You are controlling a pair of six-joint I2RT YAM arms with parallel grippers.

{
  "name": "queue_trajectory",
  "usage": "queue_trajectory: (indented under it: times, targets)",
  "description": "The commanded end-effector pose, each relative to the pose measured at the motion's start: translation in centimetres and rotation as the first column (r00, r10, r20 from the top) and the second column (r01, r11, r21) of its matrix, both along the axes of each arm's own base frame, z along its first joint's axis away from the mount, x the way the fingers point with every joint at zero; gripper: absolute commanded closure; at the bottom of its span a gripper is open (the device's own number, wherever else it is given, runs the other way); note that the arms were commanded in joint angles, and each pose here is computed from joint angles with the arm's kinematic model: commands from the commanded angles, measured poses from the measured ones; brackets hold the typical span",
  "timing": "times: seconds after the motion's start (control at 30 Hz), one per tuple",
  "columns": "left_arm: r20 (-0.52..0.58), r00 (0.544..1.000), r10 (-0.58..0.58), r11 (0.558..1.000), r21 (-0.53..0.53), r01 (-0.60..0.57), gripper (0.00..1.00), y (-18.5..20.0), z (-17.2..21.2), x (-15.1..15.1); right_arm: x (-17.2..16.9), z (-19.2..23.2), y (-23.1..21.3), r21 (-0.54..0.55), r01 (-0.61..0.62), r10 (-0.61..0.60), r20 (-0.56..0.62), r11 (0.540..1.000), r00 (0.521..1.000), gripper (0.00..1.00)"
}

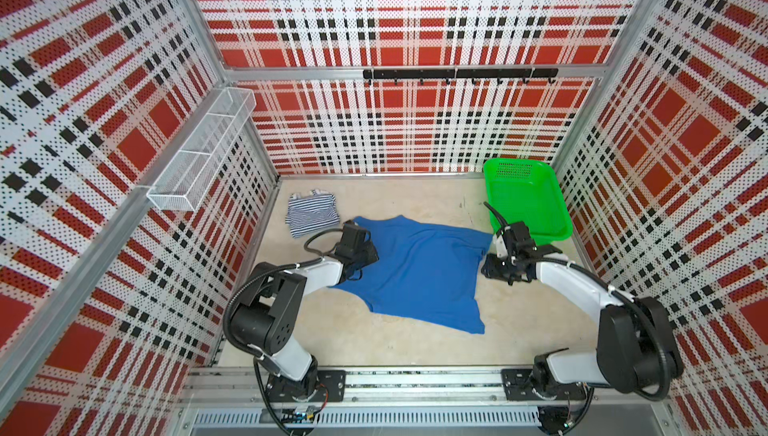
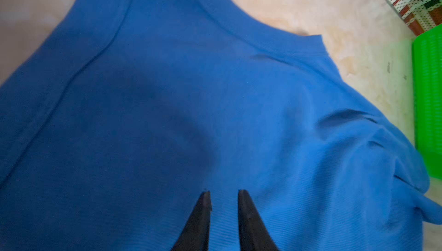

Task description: Fold and stack the tank tops

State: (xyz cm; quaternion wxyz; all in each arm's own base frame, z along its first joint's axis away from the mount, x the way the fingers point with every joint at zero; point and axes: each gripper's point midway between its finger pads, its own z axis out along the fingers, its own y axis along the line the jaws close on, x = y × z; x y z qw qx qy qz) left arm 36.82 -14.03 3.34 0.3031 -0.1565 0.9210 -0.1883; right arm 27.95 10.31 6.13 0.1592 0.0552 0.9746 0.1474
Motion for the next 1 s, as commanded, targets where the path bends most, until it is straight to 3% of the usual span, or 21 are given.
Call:
queue_trajectory:
  times: [0.0,0.13,0.2,0.23,0.27,0.3,0.43,0.5,0.57,0.63,0.7,0.8,0.97]
  targets:
    - [-0.009,1.0,0.023,1.0,-0.019,-0.023,0.77,1.3,-1.2,-1.7,-1.5,-0.3,2.5,0.122,-0.015,0.016,-0.012,0.992,1.0,0.57]
    - [-0.036,0.998,0.047,0.999,-0.022,-0.048,0.78,2.3,-2.3,-3.9,-1.6,-1.6,5.3,0.194,-0.034,0.041,-0.033,0.98,0.999,0.62]
    - [-0.048,0.998,0.051,0.998,-0.017,-0.052,0.78,2.6,-2.6,-4.5,-1.1,-1.5,6.3,0.183,-0.057,0.064,-0.029,0.981,0.998,0.74]
    - [-0.051,0.997,0.056,0.998,-0.016,-0.057,0.78,2.8,-2.7,-4.7,-0.7,-1.2,6.8,0.166,-0.07,0.074,-0.017,0.984,0.997,0.86]
    - [-0.05,0.997,0.06,0.998,-0.018,-0.061,0.78,2.9,-2.7,-4.8,-0.4,-0.7,7.4,0.144,-0.085,0.087,-0.001,0.986,0.996,0.96]
    - [-0.049,0.997,0.063,0.998,-0.018,-0.064,0.78,3.0,-2.7,-4.9,-0.1,-0.3,7.8,0.117,-0.1,0.1,0.009,0.988,0.995,1.0]
    - [-0.043,0.996,0.072,0.997,-0.012,-0.073,0.78,3.6,-2.4,-4.8,-0.2,0.2,8.4,-0.152,-0.154,0.15,-0.038,0.976,0.988,1.0]
    - [-0.046,0.996,0.075,0.997,-0.009,-0.075,0.78,3.9,-2.5,-4.7,-0.4,0.2,9.9,-0.207,-0.186,0.181,-0.044,0.961,0.983,1.0]
    - [-0.048,0.996,0.076,0.997,-0.007,-0.077,0.78,4.2,-2.5,-4.6,-0.8,0.5,12.9,-0.168,-0.241,0.24,-0.025,0.956,0.97,0.9]
    - [-0.048,0.996,0.076,0.997,-0.008,-0.077,0.78,4.3,-2.4,-4.4,-1.3,1.3,15.9,-0.066,-0.306,0.307,0.008,0.95,0.952,0.65]
    - [-0.048,0.996,0.075,0.997,-0.007,-0.076,0.78,4.3,-2.4,-4.3,-1.4,2.7,16.9,0.028,-0.308,0.306,0.059,0.951,0.95,0.54]
    - [-0.051,0.996,0.077,0.997,-0.001,-0.077,0.78,4.6,-2.6,-4.3,-0.7,4.2,13.3,0.007,-0.222,0.22,0.094,0.975,0.971,0.51]
    - [-0.058,0.996,0.071,0.997,0.004,-0.071,0.78,4.6,-3.0,-4.3,-1.0,2.6,3.2,-0.166,0.005,0.005,0.061,0.986,0.998,0.55]
